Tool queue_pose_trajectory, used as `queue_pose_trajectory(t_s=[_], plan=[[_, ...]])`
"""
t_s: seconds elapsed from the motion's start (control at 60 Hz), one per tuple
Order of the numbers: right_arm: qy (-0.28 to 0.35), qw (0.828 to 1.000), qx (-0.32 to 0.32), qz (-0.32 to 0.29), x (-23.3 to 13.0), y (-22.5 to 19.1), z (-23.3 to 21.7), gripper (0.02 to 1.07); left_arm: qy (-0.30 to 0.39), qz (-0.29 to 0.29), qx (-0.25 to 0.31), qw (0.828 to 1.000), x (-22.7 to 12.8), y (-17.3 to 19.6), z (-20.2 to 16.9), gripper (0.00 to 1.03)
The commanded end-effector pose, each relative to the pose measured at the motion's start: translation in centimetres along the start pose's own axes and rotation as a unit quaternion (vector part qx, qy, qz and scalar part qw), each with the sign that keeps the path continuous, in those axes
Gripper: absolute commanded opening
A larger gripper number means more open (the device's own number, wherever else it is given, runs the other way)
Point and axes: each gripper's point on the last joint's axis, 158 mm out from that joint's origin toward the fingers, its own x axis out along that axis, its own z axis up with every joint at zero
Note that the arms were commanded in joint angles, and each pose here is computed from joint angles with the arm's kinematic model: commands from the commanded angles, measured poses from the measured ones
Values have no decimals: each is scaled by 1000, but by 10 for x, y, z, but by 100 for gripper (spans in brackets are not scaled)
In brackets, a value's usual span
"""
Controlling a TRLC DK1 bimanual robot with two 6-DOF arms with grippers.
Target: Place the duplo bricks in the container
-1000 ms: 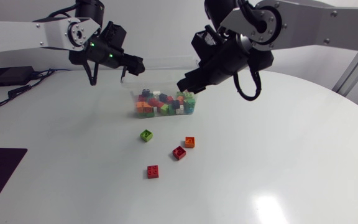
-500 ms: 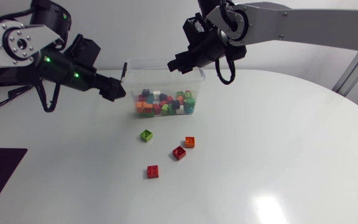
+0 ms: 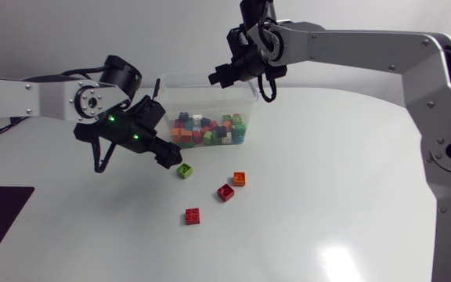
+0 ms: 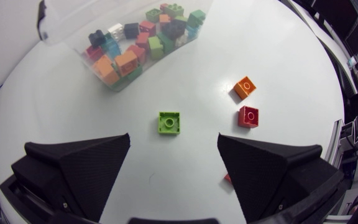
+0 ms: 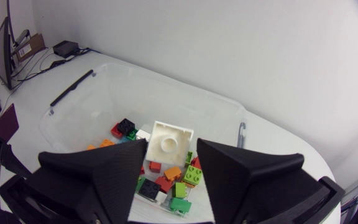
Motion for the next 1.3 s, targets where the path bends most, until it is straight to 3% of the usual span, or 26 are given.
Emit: queue_pose_trajectory(t_s=[0.0,0.283,0.55,0.7,0.833,0.95,1.1,1.283], plan=[[10,1000,-1,-10,9,-9,-6,103,22,-11,3,1000,21,-6,-9,98],[11,1000,-6,-2,-60,-6,-11,103,29,-3,24,999,60,10,-5,98],[76,997,-7,19,-112,8,-80,103,46,-7,35,998,89,21,-7,90],[101,992,-59,48,-126,25,-124,103,51,-9,39,998,98,20,-7,71],[117,983,-111,89,-131,34,-154,103,54,-11,41,998,104,18,-6,43],[131,965,-168,155,-135,46,-183,103,60,-13,45,997,108,15,-10,39],[158,935,-258,185,-123,48,-219,103,67,-16,50,996,110,9,-13,34],[207,900,-306,232,-109,52,-251,103,63,-16,55,996,93,6,-8,34]])
